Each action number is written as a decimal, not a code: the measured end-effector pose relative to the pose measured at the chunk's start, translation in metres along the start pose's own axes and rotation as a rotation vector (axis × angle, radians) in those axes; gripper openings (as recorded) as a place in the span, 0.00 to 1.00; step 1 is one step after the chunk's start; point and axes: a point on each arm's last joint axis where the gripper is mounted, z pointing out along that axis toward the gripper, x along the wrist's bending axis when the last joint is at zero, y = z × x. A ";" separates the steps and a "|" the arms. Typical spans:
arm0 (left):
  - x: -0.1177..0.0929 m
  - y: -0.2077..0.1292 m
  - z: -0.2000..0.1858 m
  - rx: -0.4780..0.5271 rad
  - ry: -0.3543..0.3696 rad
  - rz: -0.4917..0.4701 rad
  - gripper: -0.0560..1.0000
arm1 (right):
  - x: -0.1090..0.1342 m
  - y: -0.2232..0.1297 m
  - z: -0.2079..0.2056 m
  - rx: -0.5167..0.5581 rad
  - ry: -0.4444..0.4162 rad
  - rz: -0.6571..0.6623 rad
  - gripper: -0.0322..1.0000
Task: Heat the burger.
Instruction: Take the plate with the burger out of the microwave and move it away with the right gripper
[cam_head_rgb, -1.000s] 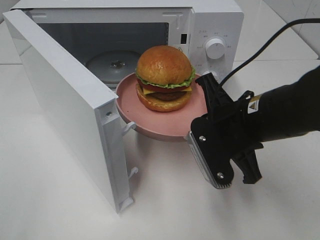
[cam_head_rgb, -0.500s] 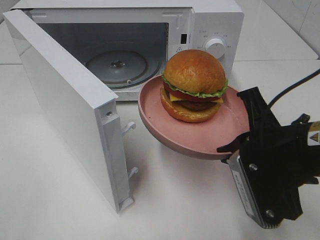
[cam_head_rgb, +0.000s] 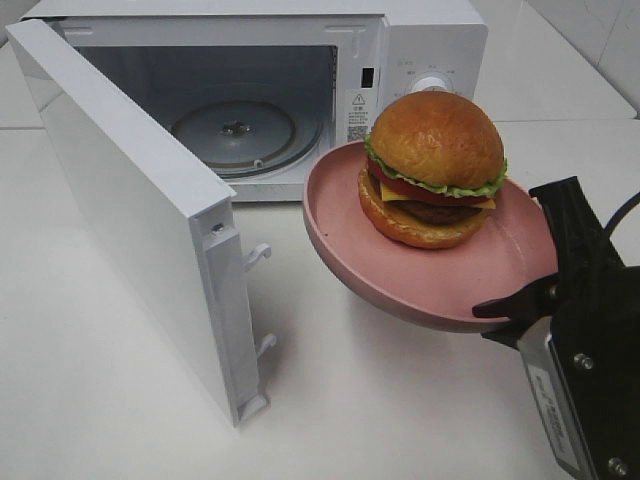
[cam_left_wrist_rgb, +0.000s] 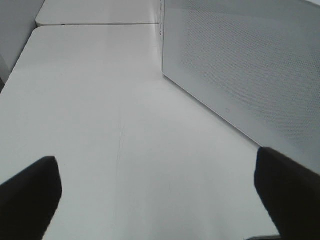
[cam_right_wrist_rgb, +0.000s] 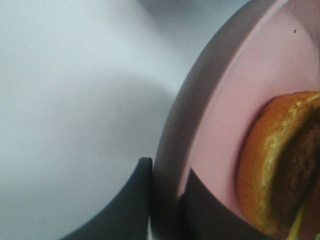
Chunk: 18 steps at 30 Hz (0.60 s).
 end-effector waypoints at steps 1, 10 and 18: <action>0.000 0.000 0.000 0.000 0.000 0.000 0.99 | 0.000 0.000 0.000 0.000 0.000 0.000 0.13; 0.000 0.000 0.000 0.000 0.000 0.000 0.99 | 0.005 -0.010 -0.010 0.108 0.023 0.006 0.13; 0.000 0.000 0.000 0.000 0.000 0.000 0.99 | 0.008 -0.023 -0.014 0.250 0.041 0.092 0.13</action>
